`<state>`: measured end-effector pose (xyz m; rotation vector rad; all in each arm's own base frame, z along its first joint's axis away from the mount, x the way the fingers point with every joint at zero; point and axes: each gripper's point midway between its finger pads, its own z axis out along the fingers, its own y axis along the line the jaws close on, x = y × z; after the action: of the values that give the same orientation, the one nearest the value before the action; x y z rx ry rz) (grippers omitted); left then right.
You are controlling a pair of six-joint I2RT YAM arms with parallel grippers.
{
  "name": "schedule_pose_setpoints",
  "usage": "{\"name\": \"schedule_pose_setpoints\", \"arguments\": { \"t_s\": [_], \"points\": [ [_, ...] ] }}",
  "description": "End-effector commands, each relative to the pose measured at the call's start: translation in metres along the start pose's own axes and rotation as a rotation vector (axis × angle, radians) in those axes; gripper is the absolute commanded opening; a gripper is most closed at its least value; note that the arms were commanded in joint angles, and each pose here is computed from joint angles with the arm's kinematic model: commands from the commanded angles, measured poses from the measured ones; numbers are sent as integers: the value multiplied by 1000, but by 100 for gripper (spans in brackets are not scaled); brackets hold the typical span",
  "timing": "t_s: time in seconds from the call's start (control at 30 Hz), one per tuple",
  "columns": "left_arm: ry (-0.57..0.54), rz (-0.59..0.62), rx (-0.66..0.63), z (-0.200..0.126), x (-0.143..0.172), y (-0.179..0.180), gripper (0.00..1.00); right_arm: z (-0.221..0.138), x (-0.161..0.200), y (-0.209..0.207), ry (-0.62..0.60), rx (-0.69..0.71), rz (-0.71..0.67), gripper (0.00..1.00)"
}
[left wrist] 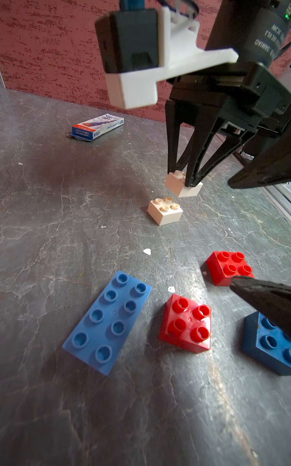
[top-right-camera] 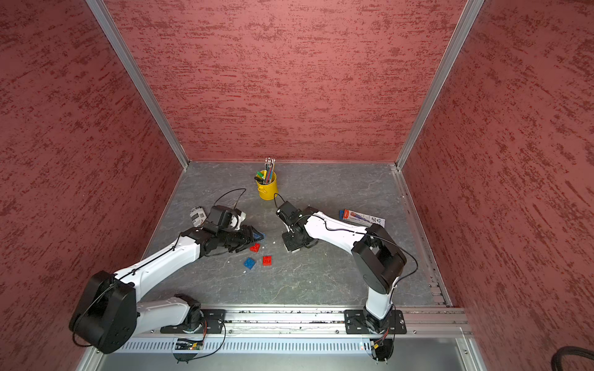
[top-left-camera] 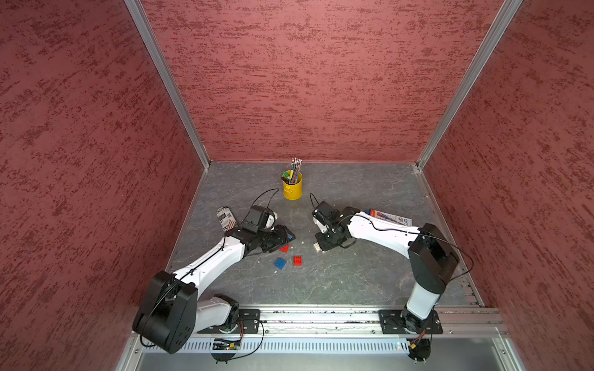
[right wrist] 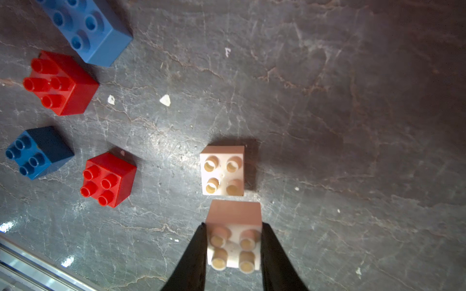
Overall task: Assemble the letter y with lego
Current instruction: Assemble the lego brick with the lego brick.
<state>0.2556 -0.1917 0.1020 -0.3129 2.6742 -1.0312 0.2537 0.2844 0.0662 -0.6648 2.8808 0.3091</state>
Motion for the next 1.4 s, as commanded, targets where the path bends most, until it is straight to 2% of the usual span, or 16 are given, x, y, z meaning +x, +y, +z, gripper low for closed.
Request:
{"name": "schedule_pose_setpoints", "arguments": {
  "t_s": [0.0,0.47,0.93,1.37],
  "points": [
    [-1,1,8,-2,0,2,59,-3,-7,7,0,-27,-14,28],
    [4,-11,4,1,2,6,59,8,-10,1,27,4,-16,28],
    [1,-17,1,3,2,9,59,11,-8,6,44,-30,-8,26],
    [2,-19,1,3,4,12,59,20,-2,-6,85,32,-4,26]
  ]
}}
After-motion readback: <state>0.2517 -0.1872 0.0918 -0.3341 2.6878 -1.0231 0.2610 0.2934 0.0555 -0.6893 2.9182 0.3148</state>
